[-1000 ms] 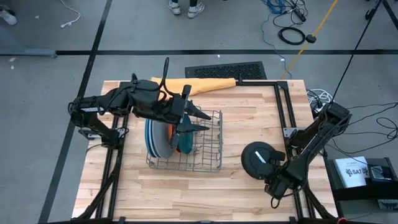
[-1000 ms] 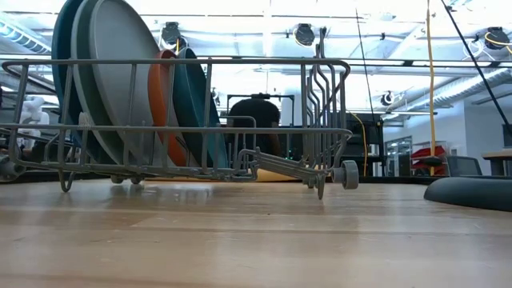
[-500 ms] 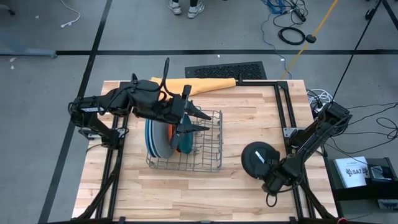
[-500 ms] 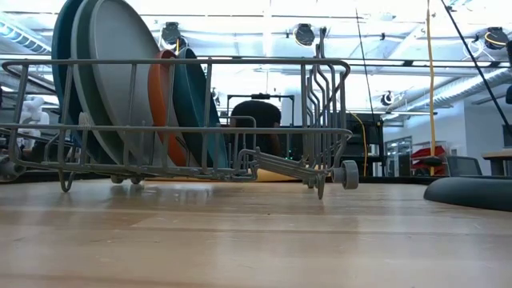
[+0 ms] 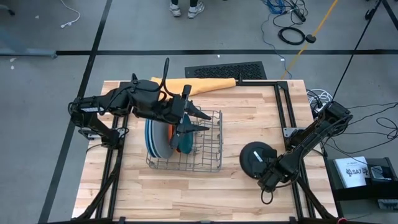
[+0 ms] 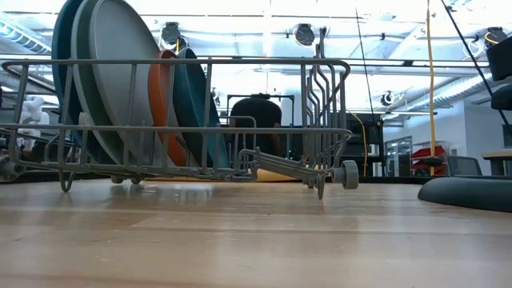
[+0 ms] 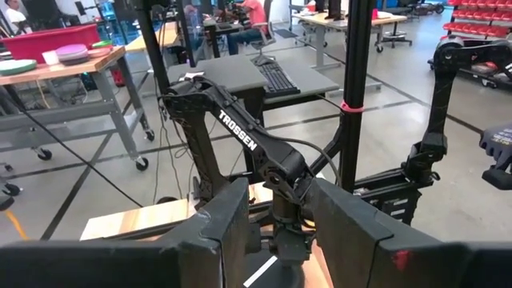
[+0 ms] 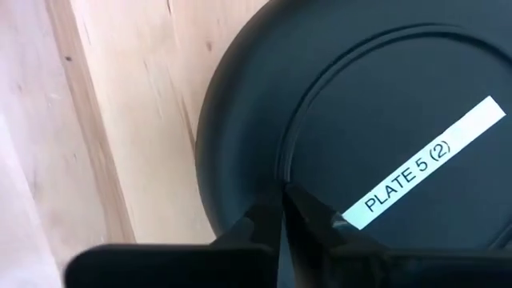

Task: Sort dishes
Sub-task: Put the black plate in the dish rack

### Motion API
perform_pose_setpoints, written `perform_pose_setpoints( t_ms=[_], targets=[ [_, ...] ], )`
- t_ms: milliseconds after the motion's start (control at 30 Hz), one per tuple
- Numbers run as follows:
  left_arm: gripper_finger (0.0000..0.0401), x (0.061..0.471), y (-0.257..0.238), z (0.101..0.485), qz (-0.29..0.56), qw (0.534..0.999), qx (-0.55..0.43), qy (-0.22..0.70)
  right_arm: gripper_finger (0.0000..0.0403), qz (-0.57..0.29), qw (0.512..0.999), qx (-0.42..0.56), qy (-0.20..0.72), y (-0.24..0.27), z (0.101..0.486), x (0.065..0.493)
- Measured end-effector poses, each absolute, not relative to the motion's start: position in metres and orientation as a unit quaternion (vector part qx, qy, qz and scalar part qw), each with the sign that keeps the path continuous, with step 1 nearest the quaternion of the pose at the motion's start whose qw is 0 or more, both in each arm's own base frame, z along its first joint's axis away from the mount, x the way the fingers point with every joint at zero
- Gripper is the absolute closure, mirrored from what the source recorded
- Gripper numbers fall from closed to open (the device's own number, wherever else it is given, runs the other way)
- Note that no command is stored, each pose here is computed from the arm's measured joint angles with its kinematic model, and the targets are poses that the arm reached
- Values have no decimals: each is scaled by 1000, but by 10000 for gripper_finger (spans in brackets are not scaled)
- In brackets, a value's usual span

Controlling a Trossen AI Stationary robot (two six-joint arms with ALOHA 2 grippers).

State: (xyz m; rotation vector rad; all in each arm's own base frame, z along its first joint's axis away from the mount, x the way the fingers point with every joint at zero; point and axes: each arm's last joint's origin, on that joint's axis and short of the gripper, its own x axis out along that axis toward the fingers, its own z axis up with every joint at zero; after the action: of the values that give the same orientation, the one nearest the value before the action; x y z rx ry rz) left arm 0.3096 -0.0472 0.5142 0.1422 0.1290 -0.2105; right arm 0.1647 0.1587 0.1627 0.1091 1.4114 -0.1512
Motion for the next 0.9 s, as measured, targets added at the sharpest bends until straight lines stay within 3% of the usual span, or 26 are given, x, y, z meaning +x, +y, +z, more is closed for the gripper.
perform_pose_setpoints(
  t_ms=[900],
  targets=[
    [263, 310, -47, 514, -103, 990, 70, 64, 403, -46, 760, 47, 646, 168, 192, 177]
  ],
)
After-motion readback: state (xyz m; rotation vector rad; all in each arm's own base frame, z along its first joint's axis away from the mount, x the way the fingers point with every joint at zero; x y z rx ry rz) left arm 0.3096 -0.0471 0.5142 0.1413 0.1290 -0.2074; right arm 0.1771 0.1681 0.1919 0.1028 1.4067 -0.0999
